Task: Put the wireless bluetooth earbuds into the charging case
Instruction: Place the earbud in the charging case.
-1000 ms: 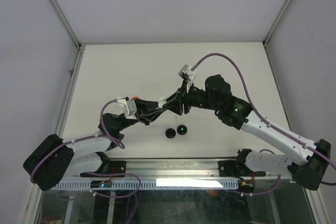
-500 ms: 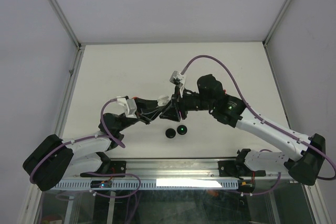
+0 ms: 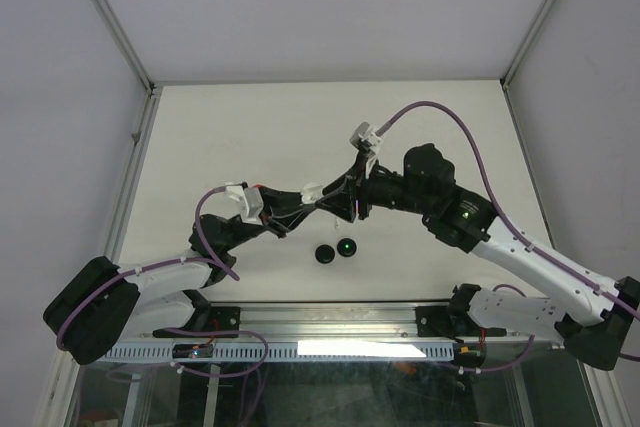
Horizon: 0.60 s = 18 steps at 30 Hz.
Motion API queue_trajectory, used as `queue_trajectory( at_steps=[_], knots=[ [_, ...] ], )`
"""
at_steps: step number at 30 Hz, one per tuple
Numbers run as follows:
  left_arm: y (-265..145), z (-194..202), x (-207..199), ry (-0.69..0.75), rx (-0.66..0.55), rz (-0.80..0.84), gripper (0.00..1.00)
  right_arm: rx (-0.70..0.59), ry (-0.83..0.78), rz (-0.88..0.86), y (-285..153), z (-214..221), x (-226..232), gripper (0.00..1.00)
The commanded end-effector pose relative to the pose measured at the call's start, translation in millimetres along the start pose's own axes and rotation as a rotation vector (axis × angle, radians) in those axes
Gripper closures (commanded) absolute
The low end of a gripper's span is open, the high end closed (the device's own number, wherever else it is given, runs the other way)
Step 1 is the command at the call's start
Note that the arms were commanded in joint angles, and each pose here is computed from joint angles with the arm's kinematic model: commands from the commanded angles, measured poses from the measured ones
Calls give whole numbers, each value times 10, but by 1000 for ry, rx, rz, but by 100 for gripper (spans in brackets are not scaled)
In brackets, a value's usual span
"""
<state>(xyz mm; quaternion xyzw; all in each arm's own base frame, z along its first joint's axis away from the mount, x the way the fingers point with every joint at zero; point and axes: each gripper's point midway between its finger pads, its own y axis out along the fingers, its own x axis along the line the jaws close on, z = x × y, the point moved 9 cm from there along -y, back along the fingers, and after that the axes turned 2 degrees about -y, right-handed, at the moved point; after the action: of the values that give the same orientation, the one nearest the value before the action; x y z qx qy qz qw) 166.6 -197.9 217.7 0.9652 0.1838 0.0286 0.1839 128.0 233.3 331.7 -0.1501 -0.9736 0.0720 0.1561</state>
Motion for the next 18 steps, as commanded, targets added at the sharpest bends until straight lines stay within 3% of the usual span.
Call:
queue_trajectory(
  at_steps=[1,18],
  knots=[
    [84,-189,-42,39,-65,67,91,-80,-28,43,11,-147,-26,58],
    [107,-265,-109,26,-93,134,91,-30,-6,76,145,1,-131,58]
  ],
)
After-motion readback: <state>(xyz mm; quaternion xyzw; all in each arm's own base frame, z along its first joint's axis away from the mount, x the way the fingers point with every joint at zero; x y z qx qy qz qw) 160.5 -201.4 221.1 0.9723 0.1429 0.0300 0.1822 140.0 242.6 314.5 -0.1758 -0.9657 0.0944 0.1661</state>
